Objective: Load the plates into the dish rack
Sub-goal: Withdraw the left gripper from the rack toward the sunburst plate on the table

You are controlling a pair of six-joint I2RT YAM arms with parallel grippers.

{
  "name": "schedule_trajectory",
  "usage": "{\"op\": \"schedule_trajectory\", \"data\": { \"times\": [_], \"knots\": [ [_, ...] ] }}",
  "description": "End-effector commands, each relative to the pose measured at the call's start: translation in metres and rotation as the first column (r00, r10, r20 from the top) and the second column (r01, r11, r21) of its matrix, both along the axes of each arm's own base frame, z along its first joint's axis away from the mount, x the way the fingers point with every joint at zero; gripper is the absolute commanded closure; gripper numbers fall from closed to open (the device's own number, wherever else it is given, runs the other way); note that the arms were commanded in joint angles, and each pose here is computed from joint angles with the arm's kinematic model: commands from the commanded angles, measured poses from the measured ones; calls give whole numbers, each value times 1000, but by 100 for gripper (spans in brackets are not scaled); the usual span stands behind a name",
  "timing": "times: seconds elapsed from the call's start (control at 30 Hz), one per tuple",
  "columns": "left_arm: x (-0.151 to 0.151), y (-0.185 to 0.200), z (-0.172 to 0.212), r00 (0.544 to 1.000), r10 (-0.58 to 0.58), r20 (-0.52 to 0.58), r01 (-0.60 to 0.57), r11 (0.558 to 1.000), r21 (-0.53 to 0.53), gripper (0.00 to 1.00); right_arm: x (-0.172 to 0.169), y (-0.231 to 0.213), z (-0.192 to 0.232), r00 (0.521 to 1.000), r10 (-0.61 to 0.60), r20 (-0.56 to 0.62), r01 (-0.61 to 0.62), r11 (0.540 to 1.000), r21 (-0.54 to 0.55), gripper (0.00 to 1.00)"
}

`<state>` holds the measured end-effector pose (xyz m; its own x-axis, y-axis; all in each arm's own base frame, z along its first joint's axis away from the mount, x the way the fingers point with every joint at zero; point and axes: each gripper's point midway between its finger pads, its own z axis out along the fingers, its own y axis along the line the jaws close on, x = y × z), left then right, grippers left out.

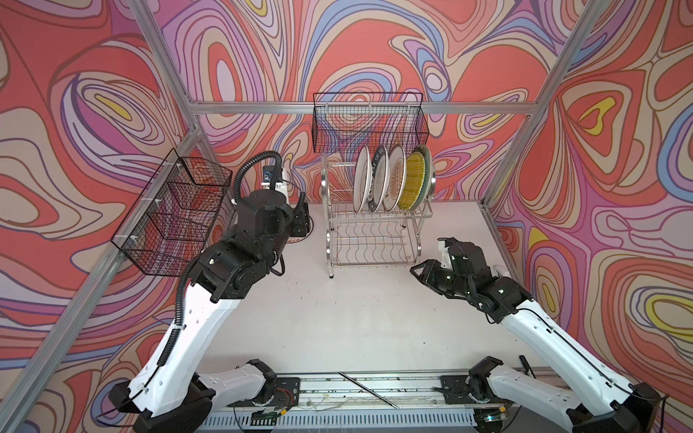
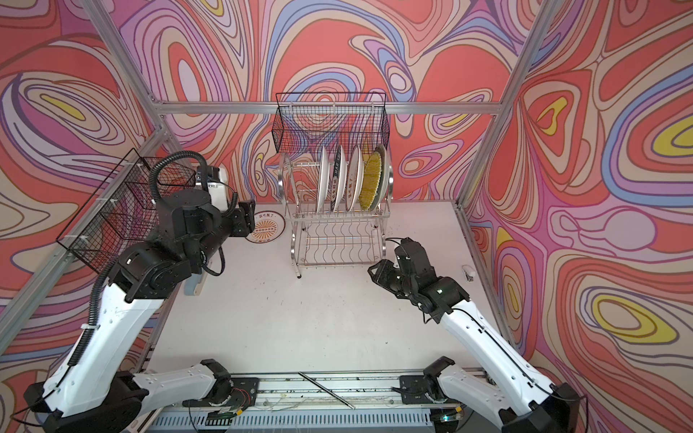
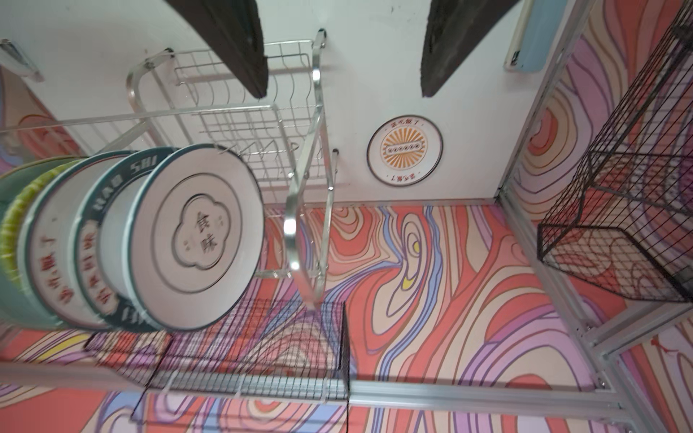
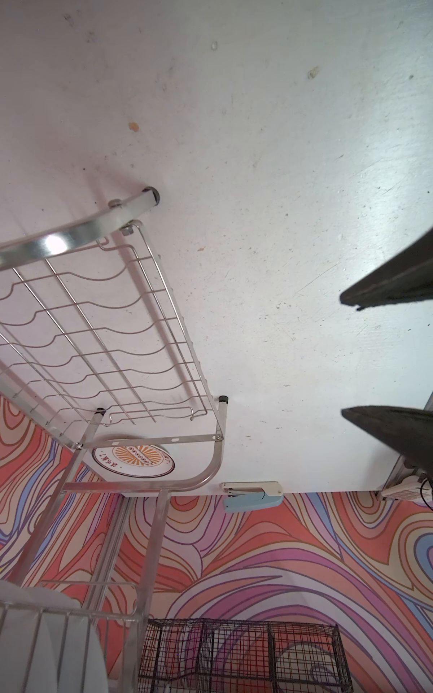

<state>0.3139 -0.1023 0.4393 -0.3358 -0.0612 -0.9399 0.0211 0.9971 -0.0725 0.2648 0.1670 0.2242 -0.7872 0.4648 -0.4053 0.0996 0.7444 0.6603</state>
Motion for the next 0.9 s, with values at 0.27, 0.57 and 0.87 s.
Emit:
{"op": "schedule_trajectory", "data": {
  "times": [0.27, 0.57, 0.87],
  "knots": [
    [30, 31, -113, 957, 57, -285, -104, 983, -154, 33, -5, -5, -1, 1000, 4, 15, -4, 1000, -20, 56],
    [73, 41, -181, 902, 70, -425, -202, 940, -274, 33, -9, -7, -2, 1000, -1, 18, 1, 1000, -15, 56],
    [115, 51, -234, 853, 137, -503, -335, 884, -326, 33, -13, -11, -4, 1000, -9, 23, 9, 1000, -21, 56]
  ]
}}
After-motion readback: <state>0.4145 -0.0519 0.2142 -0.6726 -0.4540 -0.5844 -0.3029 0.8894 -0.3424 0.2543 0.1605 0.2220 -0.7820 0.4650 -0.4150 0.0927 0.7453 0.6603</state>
